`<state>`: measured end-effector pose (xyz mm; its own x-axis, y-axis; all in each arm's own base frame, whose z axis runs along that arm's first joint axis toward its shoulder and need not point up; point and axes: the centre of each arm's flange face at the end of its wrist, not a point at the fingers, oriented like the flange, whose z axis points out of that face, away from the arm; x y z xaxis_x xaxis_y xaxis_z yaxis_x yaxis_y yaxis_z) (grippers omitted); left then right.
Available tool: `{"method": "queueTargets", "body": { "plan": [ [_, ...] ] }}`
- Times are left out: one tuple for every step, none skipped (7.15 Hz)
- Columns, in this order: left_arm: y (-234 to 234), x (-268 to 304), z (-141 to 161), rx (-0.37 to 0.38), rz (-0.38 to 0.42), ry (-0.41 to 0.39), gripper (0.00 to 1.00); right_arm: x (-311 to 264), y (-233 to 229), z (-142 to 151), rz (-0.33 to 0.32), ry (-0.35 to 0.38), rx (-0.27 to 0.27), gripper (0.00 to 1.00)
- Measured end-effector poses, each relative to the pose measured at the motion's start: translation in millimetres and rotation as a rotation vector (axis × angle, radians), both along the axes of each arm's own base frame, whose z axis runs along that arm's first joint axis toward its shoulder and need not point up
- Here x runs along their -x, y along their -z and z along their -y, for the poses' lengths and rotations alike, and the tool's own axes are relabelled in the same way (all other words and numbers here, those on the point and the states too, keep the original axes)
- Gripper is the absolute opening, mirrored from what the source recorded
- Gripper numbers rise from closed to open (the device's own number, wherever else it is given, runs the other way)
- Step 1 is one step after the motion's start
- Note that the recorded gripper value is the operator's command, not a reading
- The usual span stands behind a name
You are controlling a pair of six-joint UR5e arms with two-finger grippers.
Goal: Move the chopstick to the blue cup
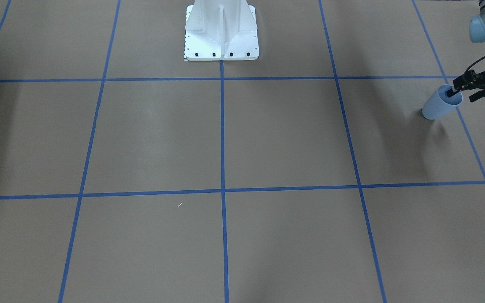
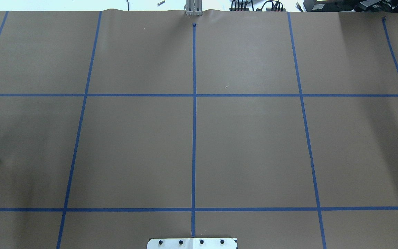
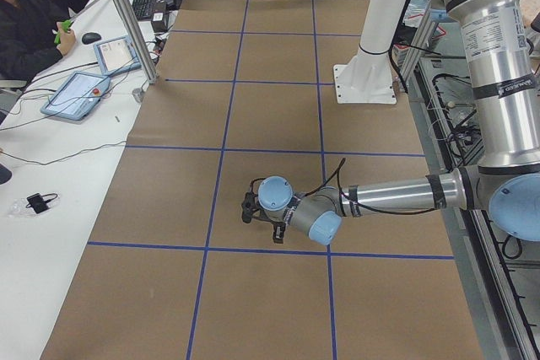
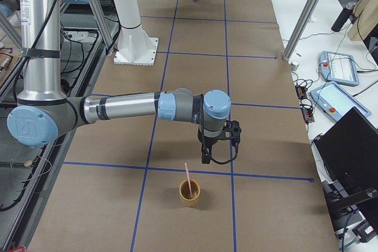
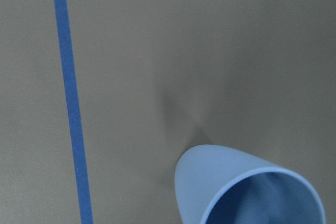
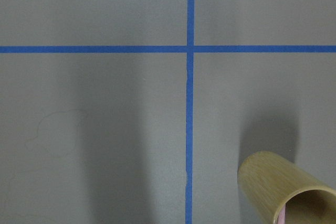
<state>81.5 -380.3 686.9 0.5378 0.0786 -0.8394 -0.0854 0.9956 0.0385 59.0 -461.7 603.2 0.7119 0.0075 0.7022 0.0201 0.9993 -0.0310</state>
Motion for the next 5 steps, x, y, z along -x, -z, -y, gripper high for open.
{"method": "queueTargets", "body": {
  "plan": [
    [0.4,-0.9,2.3,0.005,-0.002,0.003,0.00,0.0,-0.2,0.0,0.000,0.000,0.000,1.00],
    [2.1,-1.2,3.2,0.006,-0.004,0.006,0.00,0.0,-0.4,0.0,0.000,0.001,0.000,1.00],
    [5.9,-1.2,2.7,0.003,-0.008,0.007,0.00,0.0,-0.3,0.0,0.000,0.001,0.000,1.00],
    [17.3,-0.6,2.7,0.001,-0.017,0.019,0.00,0.0,0.0,0.0,0.001,0.001,-0.001,1.00],
    [36.8,-0.3,4.8,0.017,-0.029,0.052,0.00,0.1,0.3,0.0,0.001,0.001,-0.001,1.00]
  ]
}}
